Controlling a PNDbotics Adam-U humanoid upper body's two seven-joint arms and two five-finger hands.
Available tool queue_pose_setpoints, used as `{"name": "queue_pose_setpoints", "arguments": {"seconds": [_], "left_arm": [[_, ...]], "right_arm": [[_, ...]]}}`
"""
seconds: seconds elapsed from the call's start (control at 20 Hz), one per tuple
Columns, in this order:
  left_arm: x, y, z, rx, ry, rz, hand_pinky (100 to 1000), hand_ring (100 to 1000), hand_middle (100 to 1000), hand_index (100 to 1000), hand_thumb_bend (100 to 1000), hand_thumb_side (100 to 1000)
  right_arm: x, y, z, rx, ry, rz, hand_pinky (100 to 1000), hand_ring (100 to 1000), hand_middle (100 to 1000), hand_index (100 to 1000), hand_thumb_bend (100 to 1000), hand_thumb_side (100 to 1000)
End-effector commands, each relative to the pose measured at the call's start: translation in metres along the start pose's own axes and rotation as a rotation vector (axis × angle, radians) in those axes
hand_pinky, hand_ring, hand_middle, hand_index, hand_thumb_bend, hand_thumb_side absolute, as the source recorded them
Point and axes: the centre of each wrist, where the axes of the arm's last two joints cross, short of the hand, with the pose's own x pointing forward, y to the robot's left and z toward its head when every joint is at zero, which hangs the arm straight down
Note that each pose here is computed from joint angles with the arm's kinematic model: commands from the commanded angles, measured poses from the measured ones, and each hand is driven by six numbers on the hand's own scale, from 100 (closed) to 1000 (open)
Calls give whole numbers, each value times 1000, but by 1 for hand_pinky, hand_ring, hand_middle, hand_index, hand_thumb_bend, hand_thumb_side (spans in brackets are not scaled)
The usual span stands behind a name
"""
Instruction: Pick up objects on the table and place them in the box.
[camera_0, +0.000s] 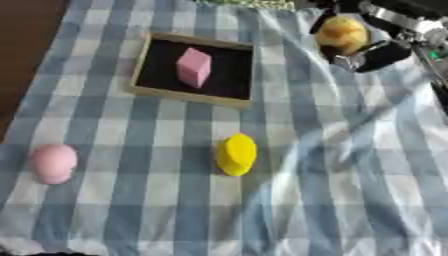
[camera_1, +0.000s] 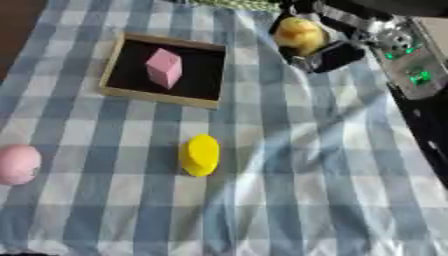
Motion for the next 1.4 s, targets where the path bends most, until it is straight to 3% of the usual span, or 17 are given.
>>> {"name": "queue_pose_setpoints", "arguments": {"seconds": [0.05,0.25,0.5,0.9,1.2,1.4], "left_arm": [[12,-3,-14,-53,-60,-6,801,972,833,841,100,573],[17,-12,-35,-108,-147,24,800,960,830,841,100,577],[24,-25,-60,-161,-259,83,798,952,826,842,100,577],[25,-32,-67,-202,-279,124,798,954,828,842,100,563],[24,-33,-67,-215,-265,131,798,956,829,843,100,573],[23,-33,-66,-217,-259,136,798,957,828,842,100,571]], "right_arm": [[-1,-14,-16,222,-218,185,921,1000,100,711,100,198],[-8,-21,-38,157,-239,216,893,1000,100,710,100,200],[-22,-15,-56,103,-204,223,878,1000,100,709,100,200],[-33,20,-67,130,-143,211,919,1000,100,756,100,198],[-36,40,-69,197,-127,193,979,1000,328,853,100,198],[-39,47,-69,233,-112,182,991,1000,360,854,100,198]]}}
